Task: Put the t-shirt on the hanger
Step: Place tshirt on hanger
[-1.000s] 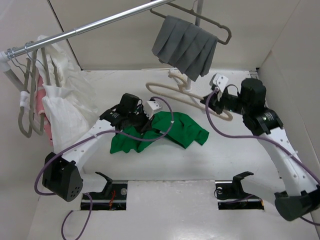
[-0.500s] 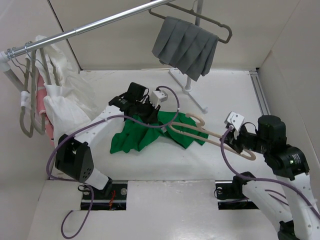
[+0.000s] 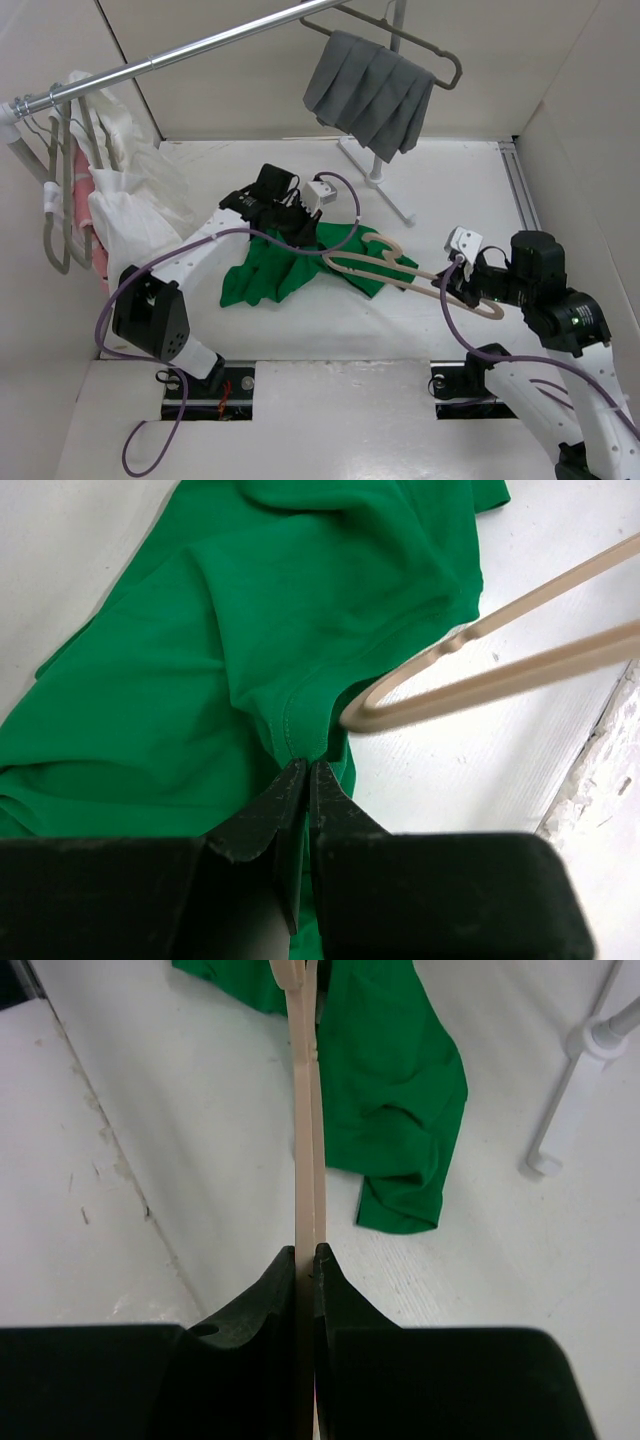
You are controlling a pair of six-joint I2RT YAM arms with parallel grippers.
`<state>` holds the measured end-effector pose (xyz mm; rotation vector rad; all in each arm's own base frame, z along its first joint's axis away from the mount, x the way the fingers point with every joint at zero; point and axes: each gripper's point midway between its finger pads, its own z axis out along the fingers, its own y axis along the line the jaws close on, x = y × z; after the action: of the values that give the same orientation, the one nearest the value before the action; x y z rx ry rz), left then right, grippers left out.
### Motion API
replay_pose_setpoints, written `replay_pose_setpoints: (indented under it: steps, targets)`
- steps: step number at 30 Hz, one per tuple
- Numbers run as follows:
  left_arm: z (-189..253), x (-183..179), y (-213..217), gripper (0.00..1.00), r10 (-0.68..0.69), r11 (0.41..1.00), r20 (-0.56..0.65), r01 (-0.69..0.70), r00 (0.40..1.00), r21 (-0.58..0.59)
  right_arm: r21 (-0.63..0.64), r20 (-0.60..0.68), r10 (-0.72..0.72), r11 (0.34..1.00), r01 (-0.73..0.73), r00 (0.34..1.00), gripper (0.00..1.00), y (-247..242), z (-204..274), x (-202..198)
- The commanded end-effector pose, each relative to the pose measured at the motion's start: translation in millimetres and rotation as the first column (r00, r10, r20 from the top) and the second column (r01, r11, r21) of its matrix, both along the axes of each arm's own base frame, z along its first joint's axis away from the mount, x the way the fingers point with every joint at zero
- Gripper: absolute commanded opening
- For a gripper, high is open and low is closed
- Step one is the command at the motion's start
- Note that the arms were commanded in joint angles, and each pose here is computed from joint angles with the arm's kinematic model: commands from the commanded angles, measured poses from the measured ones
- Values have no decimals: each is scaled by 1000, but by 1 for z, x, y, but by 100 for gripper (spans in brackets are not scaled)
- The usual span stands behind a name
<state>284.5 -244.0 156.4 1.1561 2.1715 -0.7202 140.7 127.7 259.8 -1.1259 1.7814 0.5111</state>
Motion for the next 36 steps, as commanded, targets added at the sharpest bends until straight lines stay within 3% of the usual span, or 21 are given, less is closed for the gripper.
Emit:
replay_pose_setpoints:
  steps: [1, 10, 18, 24, 33, 36]
  targets:
    - [26, -7, -1, 0, -39, 998, 62, 42, 997, -39, 101, 119, 57, 993, -69, 991, 0, 20, 29, 19]
    - [30, -12, -5, 0, -50, 997, 60, 53, 997, -54, 142, 157, 86, 984, -109, 984, 0, 33, 27, 36]
    - [61, -23, -18, 0, -202, 971, 130, 216, 971, -99, 170, 110, 172, 967, -189, 979, 0, 48, -2, 36]
    - [126, -43, -33, 0, -414, 869, 305, 472, 858, -149, 207, 108, 289, 929, -306, 951, 0, 63, -9, 29]
    - [160, -106, -51, 0, -595, 691, 292, 662, 749, -290, 261, 271, 200, 926, -272, 941, 0, 69, 18, 59]
    - [160, -112, -52, 0, -604, 683, 292, 671, 741, -290, 258, 320, 168, 931, -257, 932, 0, 68, 20, 69]
